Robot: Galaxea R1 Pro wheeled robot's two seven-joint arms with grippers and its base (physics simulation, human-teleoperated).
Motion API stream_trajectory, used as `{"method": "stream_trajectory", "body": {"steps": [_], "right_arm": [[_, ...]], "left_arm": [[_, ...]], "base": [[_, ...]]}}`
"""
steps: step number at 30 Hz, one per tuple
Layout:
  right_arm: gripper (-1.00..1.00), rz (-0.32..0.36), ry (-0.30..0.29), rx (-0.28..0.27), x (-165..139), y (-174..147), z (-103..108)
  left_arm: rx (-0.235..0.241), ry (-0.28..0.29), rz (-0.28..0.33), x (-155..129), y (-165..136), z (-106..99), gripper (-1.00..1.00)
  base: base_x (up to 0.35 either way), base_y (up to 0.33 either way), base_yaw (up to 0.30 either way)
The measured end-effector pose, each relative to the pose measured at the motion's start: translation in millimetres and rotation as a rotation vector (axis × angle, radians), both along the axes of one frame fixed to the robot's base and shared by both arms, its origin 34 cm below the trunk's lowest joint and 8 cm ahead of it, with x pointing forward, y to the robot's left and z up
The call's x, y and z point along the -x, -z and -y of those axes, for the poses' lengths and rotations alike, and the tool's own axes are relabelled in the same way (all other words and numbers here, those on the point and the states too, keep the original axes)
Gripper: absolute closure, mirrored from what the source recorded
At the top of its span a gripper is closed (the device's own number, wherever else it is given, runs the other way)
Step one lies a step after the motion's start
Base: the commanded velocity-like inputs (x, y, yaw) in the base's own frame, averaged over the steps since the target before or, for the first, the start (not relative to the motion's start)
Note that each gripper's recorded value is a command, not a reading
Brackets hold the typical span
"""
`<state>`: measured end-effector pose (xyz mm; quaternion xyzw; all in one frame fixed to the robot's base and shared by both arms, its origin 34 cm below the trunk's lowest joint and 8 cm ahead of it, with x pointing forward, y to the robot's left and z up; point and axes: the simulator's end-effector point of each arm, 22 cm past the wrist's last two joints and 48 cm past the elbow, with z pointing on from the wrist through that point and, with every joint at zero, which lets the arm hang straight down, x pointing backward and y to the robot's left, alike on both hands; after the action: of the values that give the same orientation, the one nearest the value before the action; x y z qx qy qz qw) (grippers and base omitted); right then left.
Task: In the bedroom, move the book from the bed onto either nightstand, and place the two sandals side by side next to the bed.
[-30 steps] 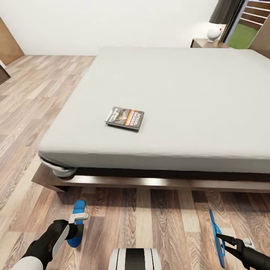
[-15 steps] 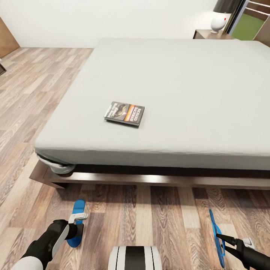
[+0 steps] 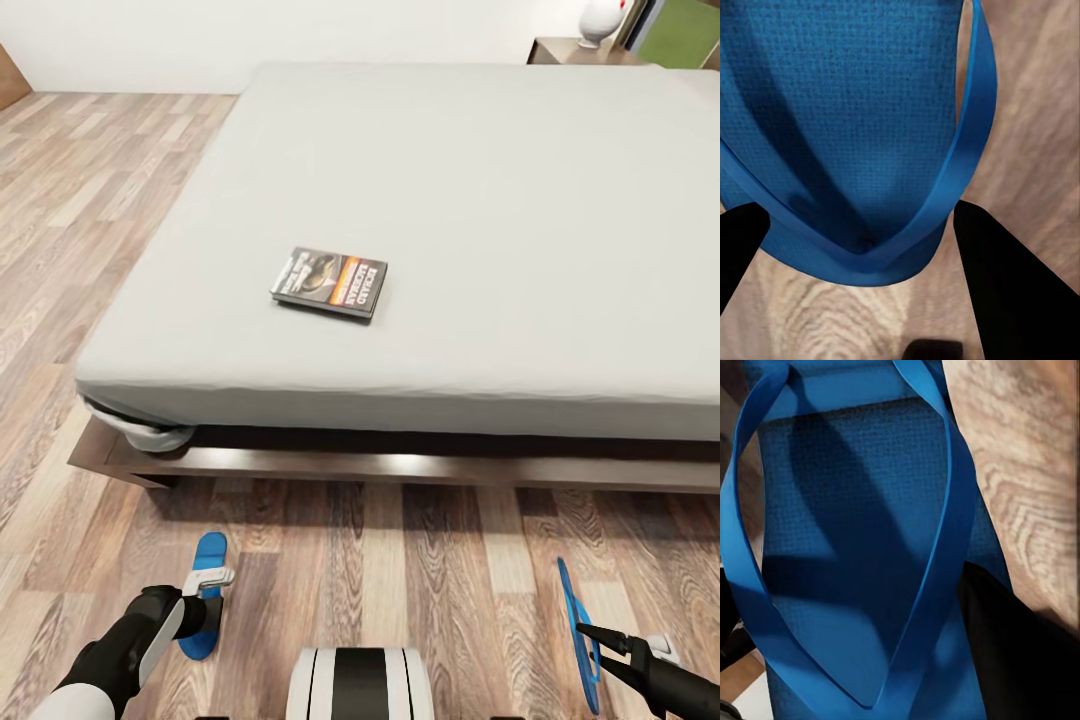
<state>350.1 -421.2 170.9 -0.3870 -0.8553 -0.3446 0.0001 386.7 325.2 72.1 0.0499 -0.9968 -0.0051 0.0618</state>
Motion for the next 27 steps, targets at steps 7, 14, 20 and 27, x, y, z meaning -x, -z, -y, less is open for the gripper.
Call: {"method": "stream_trajectory", "body": {"steps": [7, 14, 20, 27], "right_arm": [[1.0, -0.028, 0.0, 0.0, 9.2, 8.2, 0.0], [1.0, -0.028, 0.001, 0.0, 9.0, 8.1, 0.1], [1.0, -0.028, 0.001, 0.0, 8.9, 8.1, 0.0], [1.0, -0.028, 0.001, 0.0, 8.9, 8.1, 0.1]], "left_arm": [[0.0, 0.0, -0.028, 12.1, 9.2, 0.1, 1.0], [-0.001, 0.001, -0.028, 12.0, 9.2, -0.1, 1.0], [0.0, 0.001, -0.028, 12.1, 9.2, -0.1, 1.0], [-0.001, 0.002, -0.028, 12.0, 9.2, -0.1, 1.0]], "base": [[0.0, 0.0, 0.0], [0.0, 0.0, 0.0], [0.02, 0.011, 0.0], [0.07, 0.031, 0.0]]}}
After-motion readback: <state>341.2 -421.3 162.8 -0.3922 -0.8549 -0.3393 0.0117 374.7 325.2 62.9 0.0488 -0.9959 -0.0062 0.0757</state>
